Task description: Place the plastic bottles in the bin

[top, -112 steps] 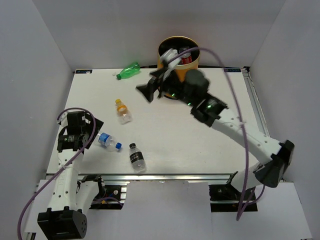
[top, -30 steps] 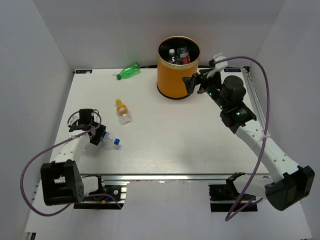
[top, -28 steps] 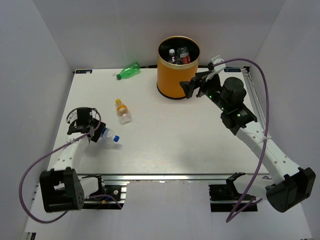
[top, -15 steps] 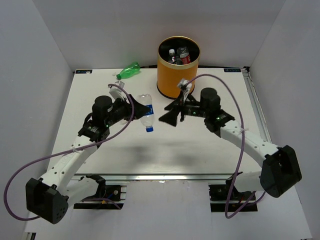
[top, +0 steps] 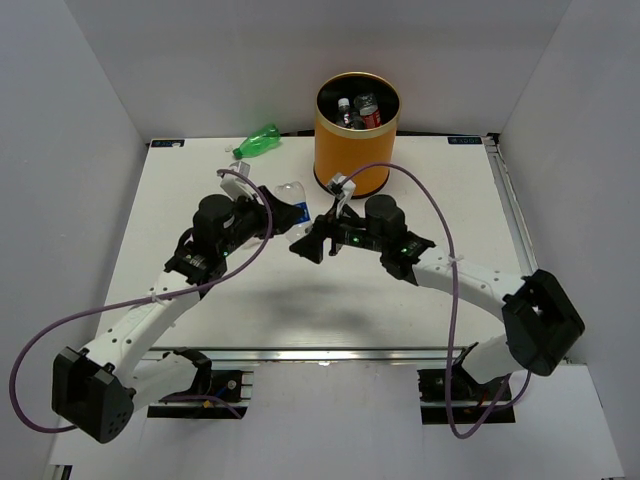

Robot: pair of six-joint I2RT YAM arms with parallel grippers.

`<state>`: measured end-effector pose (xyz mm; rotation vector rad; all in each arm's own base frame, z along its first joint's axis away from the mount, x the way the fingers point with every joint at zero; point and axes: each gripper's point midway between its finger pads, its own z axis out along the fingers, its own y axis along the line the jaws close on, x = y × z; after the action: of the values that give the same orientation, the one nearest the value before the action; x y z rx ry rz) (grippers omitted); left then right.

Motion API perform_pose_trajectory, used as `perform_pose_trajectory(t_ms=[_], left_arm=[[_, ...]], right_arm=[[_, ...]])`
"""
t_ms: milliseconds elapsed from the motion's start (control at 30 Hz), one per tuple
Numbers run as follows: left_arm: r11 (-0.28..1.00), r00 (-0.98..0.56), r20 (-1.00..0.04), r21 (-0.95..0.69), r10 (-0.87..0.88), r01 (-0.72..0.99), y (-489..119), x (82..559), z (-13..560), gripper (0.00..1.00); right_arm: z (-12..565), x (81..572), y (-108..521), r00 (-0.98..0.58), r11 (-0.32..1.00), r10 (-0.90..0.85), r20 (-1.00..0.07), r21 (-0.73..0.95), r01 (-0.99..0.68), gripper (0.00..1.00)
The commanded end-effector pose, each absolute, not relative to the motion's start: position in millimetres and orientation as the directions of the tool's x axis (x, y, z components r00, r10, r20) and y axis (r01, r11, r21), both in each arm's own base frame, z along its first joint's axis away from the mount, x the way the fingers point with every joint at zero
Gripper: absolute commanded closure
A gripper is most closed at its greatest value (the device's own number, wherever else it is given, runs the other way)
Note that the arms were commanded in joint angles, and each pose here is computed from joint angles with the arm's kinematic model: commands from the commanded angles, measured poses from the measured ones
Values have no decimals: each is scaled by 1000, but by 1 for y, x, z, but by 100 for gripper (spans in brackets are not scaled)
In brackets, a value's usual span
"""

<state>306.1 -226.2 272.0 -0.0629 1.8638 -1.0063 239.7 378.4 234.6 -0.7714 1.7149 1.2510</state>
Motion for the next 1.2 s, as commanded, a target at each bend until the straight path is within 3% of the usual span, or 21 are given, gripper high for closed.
perform_pose_trajectory(t_ms=[0,200,267,300,367,400,433,700,867,967,1000,1133,1167], left_arm=[[567,-523,-722,-686,-452,457,-241,284,298,100],[556,-533,-720,-688,-445,465,-243,279,300,100],[573,-538,-719,-687,-441,448,-241,280,296,100],[582,-528,-722,-683,-447,442,-239,282,298,96],[586,-513,-737,-669,-440,458,-239,281,302,42],[588,-502,-742,-665,-445,460,-238,283,306,21],[601,-512,-737,-666,-441,441,-236,283,302,3],[781,-458,-738,-609,-496,137,-189,313,298,2],[803,-423,-738,-595,-526,41,-170,324,292,2],[809,-427,-733,-588,-530,6,-164,331,282,2],[813,-428,-733,-582,-528,-7,-161,334,278,2],[818,-438,-723,-573,-535,-52,-152,342,266,2],[817,-442,-718,-572,-538,-66,-150,343,261,2]], right_arm=[[256,276,388,-391,421,133,-911,409,-810,14],[270,292,400,-364,424,164,-917,398,-813,18],[275,293,401,-347,424,172,-922,387,-819,28],[280,293,400,-334,424,182,-925,380,-822,49],[280,298,395,-321,454,193,-927,375,-808,70],[280,300,392,-307,469,192,-932,362,-805,80],[280,306,389,-303,503,180,-936,352,-789,81],[289,385,338,-302,663,133,-944,312,-681,90],[333,459,316,-164,772,40,-986,135,-622,87],[342,499,304,-135,827,41,-990,109,-552,87],[322,526,296,-147,873,28,-989,95,-478,87],[355,595,285,-61,933,38,-997,57,-356,84],[335,615,282,-76,944,29,-997,52,-325,83]])
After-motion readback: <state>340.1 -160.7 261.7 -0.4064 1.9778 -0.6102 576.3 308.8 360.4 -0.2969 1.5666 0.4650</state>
